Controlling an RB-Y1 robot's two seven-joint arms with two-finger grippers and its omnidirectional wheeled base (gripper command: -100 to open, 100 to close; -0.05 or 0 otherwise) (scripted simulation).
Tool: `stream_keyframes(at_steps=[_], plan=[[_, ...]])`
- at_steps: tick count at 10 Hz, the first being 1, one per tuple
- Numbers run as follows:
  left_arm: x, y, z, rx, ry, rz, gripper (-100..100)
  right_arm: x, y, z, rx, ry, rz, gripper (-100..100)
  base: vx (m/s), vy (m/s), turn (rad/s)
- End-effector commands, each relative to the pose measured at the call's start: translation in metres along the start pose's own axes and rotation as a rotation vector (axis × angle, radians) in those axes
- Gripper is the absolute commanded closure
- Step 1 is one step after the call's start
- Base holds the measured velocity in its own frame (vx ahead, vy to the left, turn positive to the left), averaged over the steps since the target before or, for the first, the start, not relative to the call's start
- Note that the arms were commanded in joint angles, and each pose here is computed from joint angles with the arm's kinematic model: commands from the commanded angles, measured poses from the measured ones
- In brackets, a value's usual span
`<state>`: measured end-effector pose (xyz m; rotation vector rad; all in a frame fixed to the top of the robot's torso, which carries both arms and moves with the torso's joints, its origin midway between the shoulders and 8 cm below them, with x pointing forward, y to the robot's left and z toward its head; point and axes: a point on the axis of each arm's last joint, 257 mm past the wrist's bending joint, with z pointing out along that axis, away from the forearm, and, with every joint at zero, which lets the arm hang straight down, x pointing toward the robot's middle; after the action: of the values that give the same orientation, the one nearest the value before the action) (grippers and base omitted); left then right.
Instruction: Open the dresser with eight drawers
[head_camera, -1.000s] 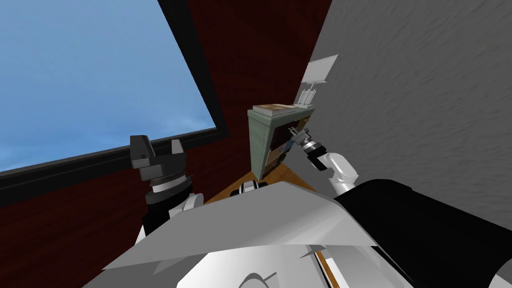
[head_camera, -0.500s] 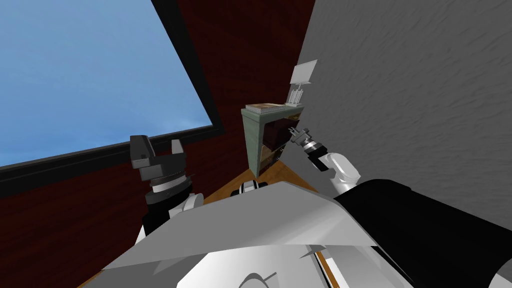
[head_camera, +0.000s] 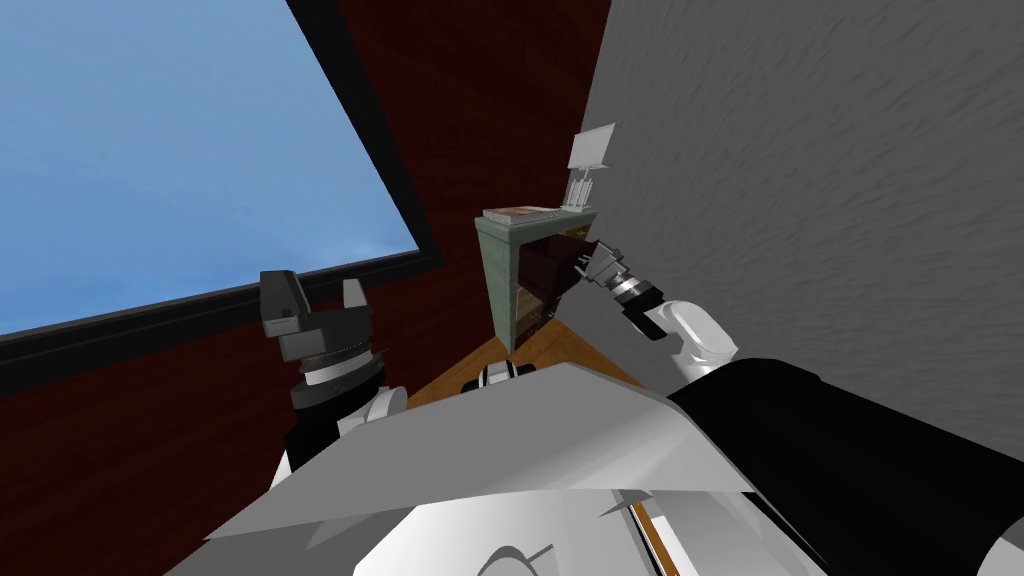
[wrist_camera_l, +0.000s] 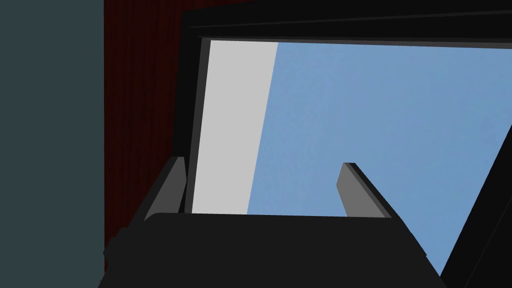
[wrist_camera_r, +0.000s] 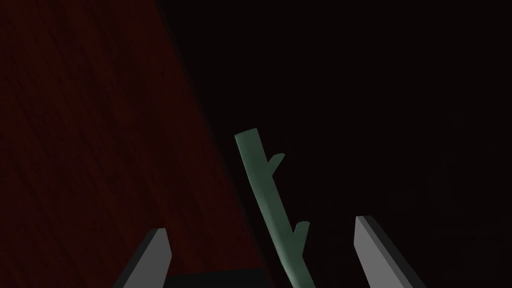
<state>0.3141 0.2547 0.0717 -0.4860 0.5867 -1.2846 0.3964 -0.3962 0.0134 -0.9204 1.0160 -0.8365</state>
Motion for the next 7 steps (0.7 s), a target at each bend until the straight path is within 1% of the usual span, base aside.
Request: stream_keyframes(at_steps=[1, 5, 6, 7], plan=[[0.000, 0.000, 0.000, 0.000, 0.000, 0.000, 0, -0.005, -0.016, 0.001, -0.002, -0.013, 0.002, -100, 0.047, 0.037, -0.051], [0.000, 0.000, 0.000, 0.000, 0.000, 0.000, 0, -0.015, -0.037, 0.005, -0.011, -0.035, 0.006, -100, 0.021, 0.029, -0.046], [0.000, 0.000, 0.000, 0.000, 0.000, 0.000, 0, -0.012, -0.029, 0.003, -0.021, -0.031, 0.008, -100, 0.009, 0.012, -0.011], [0.000, 0.000, 0.000, 0.000, 0.000, 0.000, 0, -0.012, -0.028, 0.003, -0.023, -0.030, 0.011, 0, 0.000, 0.000, 0.000]])
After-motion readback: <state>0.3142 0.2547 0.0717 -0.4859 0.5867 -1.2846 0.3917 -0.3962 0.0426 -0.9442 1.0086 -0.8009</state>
